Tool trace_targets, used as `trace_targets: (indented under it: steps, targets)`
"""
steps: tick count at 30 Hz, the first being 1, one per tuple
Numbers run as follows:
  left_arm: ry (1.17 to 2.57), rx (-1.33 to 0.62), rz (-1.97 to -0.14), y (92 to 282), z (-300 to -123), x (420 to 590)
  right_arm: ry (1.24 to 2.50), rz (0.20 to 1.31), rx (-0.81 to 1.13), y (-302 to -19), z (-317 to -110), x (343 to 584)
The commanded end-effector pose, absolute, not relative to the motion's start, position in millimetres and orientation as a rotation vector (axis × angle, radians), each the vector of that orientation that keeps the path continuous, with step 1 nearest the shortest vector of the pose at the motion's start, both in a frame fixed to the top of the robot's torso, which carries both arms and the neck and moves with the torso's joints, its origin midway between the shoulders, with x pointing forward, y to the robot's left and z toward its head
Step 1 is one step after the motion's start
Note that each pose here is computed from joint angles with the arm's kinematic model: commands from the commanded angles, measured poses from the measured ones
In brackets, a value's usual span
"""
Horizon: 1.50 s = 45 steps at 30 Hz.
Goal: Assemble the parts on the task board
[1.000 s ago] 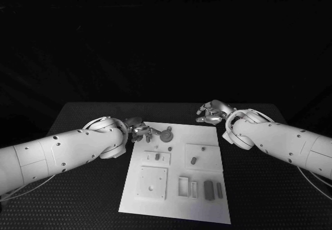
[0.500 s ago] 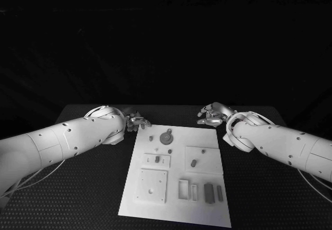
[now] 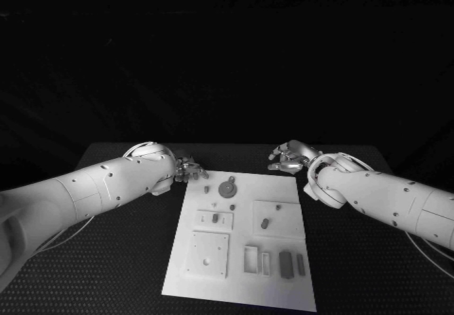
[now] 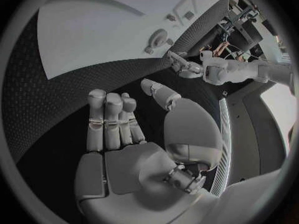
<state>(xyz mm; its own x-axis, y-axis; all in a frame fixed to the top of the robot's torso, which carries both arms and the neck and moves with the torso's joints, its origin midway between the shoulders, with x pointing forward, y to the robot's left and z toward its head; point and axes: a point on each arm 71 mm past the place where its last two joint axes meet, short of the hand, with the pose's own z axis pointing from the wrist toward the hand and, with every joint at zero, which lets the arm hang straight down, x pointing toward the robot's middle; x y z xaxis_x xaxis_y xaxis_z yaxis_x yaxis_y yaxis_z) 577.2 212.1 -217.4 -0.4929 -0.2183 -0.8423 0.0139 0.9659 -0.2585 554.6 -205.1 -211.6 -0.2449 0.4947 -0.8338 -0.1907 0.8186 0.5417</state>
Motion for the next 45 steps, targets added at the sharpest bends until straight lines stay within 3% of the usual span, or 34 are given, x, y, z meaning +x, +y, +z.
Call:
trace_targets:
  steps: [1,45]
  targets:
    - [2.124,-0.118,-0.311,206.6,-220.2,575.9,1.701,0.653,0.233,-206.1,-211.5,554.5]
    - [2.214,-0.101,-0.345,193.9,-236.9,568.9,1.705,0.666,0.224,-199.3,-211.6,554.2]
